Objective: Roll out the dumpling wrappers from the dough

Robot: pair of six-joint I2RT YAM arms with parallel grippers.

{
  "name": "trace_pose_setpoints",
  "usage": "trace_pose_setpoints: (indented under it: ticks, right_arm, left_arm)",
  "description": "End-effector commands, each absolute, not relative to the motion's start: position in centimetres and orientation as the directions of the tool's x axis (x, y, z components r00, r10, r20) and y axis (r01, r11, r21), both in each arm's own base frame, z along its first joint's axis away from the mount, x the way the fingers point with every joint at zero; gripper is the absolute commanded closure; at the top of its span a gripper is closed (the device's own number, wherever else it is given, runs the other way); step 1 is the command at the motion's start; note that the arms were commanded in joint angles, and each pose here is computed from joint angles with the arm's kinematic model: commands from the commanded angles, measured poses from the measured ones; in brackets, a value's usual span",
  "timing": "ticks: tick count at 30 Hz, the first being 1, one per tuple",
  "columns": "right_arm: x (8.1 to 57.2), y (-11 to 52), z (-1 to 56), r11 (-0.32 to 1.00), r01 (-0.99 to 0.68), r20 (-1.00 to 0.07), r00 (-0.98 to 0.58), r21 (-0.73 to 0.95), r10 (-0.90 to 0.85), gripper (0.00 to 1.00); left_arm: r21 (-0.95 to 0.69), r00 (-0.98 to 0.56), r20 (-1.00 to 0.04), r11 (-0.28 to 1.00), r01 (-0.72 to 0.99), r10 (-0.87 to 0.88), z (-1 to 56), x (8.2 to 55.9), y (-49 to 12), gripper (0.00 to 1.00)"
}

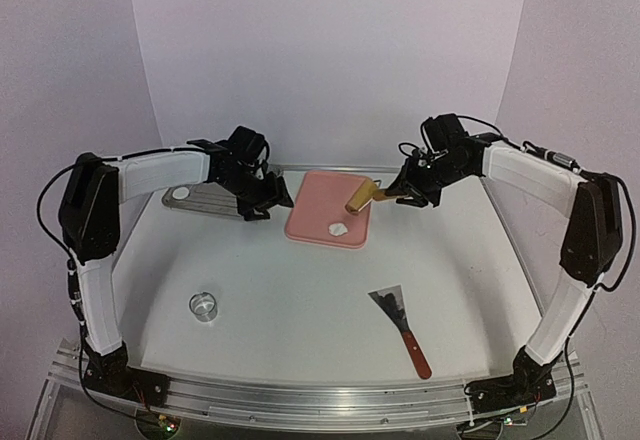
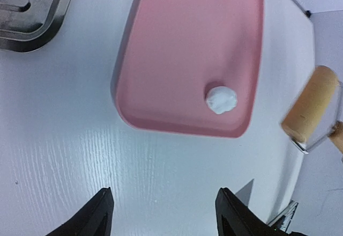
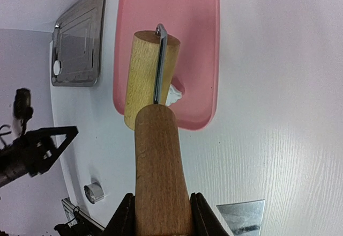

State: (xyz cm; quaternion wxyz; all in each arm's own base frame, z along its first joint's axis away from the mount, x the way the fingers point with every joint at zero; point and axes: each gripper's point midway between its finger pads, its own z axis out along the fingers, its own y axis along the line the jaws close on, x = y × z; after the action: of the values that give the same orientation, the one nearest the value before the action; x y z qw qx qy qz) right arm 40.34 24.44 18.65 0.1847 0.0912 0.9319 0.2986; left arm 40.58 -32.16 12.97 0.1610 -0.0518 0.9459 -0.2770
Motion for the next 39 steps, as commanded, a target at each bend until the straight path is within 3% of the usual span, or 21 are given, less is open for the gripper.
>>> trace_pose_setpoints:
  ticks: [1, 14, 27, 39]
  right_arm:
    - [38.5, 24.4, 23.9, 0.776, -0.040, -0.374, -0.891, 0.629, 0.257, 1.00]
    - [36.4, 23.2, 25.4, 0.766, -0.012, -0.369, -0.881, 0.643, 0.295, 1.00]
    - [35.3, 22.2, 25.6, 0.770, 0.005, -0.379, -0.868, 0.638, 0.320, 1.00]
    - [33.8, 21.4, 24.7, 0.773, 0.028, -0.362, -0.872, 0.634, 0.329, 1.00]
  left_arm:
    - [-0.412, -0.960, -0.272, 0.910, 0.052, -0.068, 10.0, 41.9, -32.0, 0.38]
    - [-0.319, -0.944, -0.329, 0.940, 0.122, 0.011, 6.2, 46.3, -33.3, 0.58]
    - [-0.269, -0.931, -0.356, 0.947, 0.178, 0.074, 4.6, 47.8, -33.7, 0.69]
    - [-0.214, -0.924, -0.364, 0.955, 0.208, 0.120, 2.8, 48.3, -33.3, 0.98]
